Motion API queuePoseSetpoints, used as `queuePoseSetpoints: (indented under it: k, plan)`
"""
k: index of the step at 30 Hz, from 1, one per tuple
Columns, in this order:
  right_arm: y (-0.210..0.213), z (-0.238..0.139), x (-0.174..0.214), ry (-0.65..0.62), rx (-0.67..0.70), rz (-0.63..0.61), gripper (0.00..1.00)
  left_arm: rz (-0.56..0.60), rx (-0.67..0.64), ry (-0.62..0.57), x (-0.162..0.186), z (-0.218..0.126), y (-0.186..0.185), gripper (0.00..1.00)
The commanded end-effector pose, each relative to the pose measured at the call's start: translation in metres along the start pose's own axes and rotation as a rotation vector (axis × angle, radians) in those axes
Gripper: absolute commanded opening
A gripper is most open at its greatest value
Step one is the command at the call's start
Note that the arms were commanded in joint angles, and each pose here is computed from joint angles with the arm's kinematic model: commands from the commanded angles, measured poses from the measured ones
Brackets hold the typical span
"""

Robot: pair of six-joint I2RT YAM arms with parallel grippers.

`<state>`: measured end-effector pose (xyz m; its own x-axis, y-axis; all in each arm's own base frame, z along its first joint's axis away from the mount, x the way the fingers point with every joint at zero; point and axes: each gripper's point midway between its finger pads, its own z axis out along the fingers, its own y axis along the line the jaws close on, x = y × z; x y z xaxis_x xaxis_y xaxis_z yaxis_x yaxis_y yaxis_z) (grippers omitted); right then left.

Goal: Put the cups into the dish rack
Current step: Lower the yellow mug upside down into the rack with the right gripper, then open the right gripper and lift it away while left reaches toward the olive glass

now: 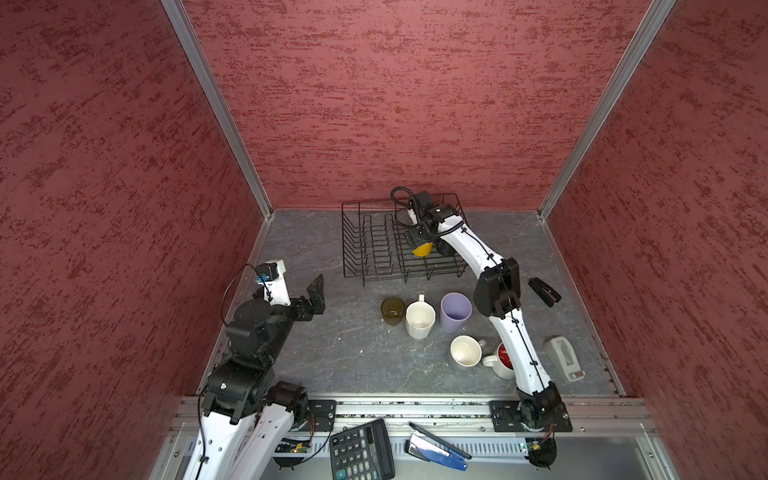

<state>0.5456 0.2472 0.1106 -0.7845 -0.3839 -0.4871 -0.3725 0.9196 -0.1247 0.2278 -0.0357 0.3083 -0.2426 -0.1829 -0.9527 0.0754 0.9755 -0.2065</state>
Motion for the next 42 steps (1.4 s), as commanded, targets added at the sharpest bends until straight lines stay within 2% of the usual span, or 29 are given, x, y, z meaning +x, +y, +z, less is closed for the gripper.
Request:
queuePoseSetpoints:
  k: [1,9,14,21,29,38,42]
  plan:
    - [-0.008,-0.042,-0.037,-0.138,-0.01,0.032,0.97,-0.008,-0.007,0.015,0.005,0.002,0.002,1.0]
    - [-0.009,-0.079,-0.057,-0.222,-0.038,0.076,0.99,-0.005,-0.007,0.007,0.004,0.0,0.003,1.0]
    - [-0.003,-0.121,-0.07,-0.303,-0.119,0.123,0.99,-0.009,0.002,0.04,0.008,0.005,0.0,1.0]
    - [-0.001,-0.196,-0.074,-0.498,-0.217,0.171,0.99,-0.076,0.056,0.068,0.004,0.007,-0.012,1.0]
    - [0.012,-0.224,-0.028,-0.572,-0.338,0.218,0.99,-0.173,0.109,0.215,0.022,0.016,-0.026,0.97]
    - [0.014,-0.225,0.025,-0.543,-0.368,0.253,0.99,-0.309,0.186,0.45,0.06,0.024,-0.052,0.89]
    - [0.015,-0.222,0.039,-0.524,-0.368,0.254,0.99,-0.279,0.171,0.523,0.079,0.021,-0.062,0.87]
